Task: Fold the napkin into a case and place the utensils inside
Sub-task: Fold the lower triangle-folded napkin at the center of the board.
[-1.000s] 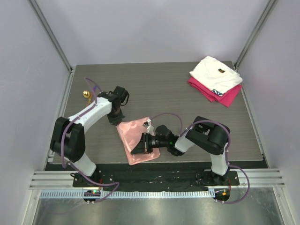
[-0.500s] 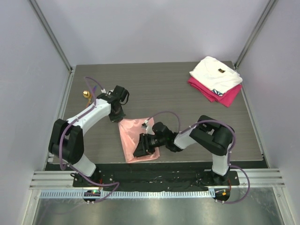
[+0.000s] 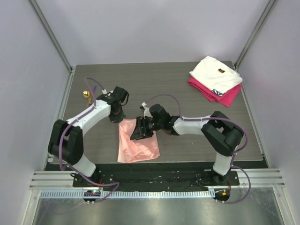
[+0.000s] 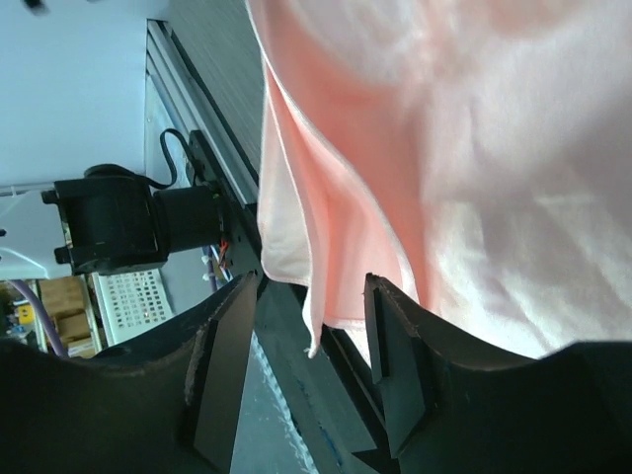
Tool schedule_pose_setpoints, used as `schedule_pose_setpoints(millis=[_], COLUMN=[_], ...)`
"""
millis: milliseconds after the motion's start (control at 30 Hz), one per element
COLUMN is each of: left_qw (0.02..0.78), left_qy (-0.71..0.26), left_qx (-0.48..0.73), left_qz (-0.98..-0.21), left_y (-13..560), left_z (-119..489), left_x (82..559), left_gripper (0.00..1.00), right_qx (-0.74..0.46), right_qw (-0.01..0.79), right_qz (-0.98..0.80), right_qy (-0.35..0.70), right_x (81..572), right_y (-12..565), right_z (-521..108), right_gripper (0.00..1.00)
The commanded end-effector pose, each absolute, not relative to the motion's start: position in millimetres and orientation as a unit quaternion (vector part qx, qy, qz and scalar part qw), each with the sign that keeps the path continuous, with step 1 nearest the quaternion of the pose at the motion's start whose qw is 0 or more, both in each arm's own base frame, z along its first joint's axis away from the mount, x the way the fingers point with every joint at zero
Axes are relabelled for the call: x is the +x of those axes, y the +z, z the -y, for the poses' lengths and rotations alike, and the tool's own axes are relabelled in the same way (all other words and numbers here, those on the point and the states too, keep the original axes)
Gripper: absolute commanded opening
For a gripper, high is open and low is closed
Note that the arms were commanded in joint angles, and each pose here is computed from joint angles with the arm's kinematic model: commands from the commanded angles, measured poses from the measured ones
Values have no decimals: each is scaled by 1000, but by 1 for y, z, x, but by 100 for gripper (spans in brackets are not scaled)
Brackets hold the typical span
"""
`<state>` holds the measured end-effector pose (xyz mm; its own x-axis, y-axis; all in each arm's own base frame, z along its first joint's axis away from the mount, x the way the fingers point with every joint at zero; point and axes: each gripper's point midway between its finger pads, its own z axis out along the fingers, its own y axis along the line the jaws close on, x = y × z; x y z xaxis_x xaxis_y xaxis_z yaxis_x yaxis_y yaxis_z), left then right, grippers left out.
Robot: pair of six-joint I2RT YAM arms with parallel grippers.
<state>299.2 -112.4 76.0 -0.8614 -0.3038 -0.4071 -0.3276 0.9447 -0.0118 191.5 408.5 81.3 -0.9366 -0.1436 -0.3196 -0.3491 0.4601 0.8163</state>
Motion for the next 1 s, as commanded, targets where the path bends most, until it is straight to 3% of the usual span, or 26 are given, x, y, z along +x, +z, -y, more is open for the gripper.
schedule_pose_setpoints(millis=[0, 67, 267, 300, 400, 967], left_qw=[234, 235, 232, 231, 231, 230], left_qy=[11, 7, -1, -1, -4, -39], left_qx=[-160, -159, -158, -158, -158, -166], left_qz=[-959, -959, -960, -960, -960, -958], left_y=[90, 91, 90, 89, 89, 92], left_z=[113, 114, 116, 116, 117, 132], left_x=[305, 304, 302, 301, 301, 307], left_gripper=[0, 0, 0, 0, 0, 0], right_qx=[-158, -154, -141, -140, -141, -125], right_qw=[138, 142, 169, 171, 170, 141], right_qz=[-845, -847, -852, -851, -856, -860], right_qy=[491, 489, 476, 476, 466, 473], right_x=[221, 232, 276, 285, 295, 315], right_y=[98, 95, 87, 90, 78, 35], right_z=[-416, -418, -423, -427, -433, -463], right_gripper=[55, 52, 25, 17, 10, 3])
